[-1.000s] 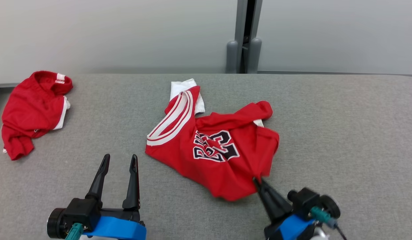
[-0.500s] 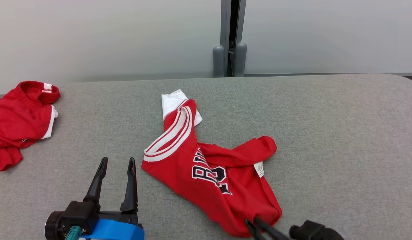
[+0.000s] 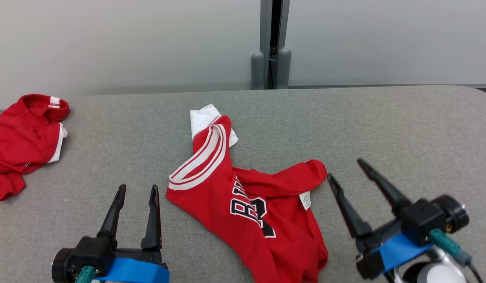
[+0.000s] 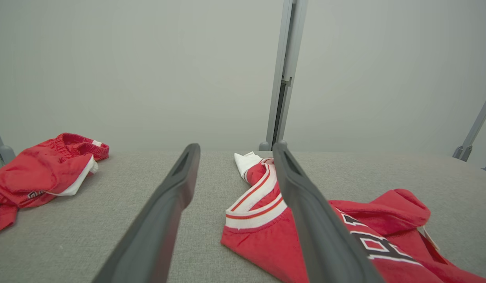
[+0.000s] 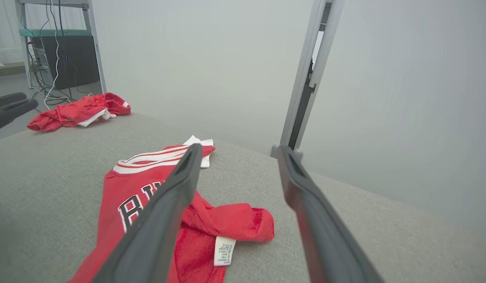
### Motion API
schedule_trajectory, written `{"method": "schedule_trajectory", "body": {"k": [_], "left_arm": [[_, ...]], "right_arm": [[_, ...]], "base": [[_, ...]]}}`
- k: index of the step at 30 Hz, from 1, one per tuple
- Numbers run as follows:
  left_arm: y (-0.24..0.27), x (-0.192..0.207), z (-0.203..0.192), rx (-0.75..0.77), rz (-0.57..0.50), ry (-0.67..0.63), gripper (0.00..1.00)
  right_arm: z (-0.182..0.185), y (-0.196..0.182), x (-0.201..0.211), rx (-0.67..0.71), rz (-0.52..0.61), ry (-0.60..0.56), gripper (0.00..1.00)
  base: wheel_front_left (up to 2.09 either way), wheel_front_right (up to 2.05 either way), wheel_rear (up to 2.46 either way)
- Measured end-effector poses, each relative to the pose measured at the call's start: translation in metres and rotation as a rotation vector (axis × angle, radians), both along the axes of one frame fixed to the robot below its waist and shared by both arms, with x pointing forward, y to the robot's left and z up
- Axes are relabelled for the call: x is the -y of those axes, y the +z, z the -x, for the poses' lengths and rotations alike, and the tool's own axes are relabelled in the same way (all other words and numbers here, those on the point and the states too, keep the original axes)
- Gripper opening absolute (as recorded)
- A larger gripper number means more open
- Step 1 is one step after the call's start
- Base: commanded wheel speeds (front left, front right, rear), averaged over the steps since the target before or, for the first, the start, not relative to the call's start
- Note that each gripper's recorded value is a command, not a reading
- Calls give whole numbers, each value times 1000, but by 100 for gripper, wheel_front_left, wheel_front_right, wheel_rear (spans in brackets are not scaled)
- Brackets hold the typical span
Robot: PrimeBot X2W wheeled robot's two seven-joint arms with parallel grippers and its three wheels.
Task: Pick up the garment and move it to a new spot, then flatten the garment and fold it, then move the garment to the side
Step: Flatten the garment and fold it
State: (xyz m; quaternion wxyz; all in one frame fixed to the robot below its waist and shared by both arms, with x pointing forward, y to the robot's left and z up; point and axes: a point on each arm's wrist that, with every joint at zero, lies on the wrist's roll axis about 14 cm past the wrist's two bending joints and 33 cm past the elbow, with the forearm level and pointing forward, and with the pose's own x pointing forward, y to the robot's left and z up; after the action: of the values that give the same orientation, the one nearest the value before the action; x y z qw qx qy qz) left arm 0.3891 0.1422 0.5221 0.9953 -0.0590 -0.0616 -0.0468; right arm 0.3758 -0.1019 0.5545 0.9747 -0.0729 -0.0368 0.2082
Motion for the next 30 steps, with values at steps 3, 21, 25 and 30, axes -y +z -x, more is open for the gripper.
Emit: {"method": "schedule_trajectory", "body": {"k": [3,21,25,30], "left_arm": [[-2,0,-2,-4,0,0,100],[-15,-11,-23,-38,-9,31,100],[-17,-15,-25,-43,-12,42,100],[-19,-19,-26,-50,-10,55,100]], "right_arm": [[-18,9,7,40,31,-16,100],[-93,-107,22,-247,108,-72,100],[-93,-140,25,-336,122,-85,100],[-87,-170,18,-424,109,-79,100]], "base": [[0,0,0],[0,0,0],[0,0,0],[0,0,0]]}}
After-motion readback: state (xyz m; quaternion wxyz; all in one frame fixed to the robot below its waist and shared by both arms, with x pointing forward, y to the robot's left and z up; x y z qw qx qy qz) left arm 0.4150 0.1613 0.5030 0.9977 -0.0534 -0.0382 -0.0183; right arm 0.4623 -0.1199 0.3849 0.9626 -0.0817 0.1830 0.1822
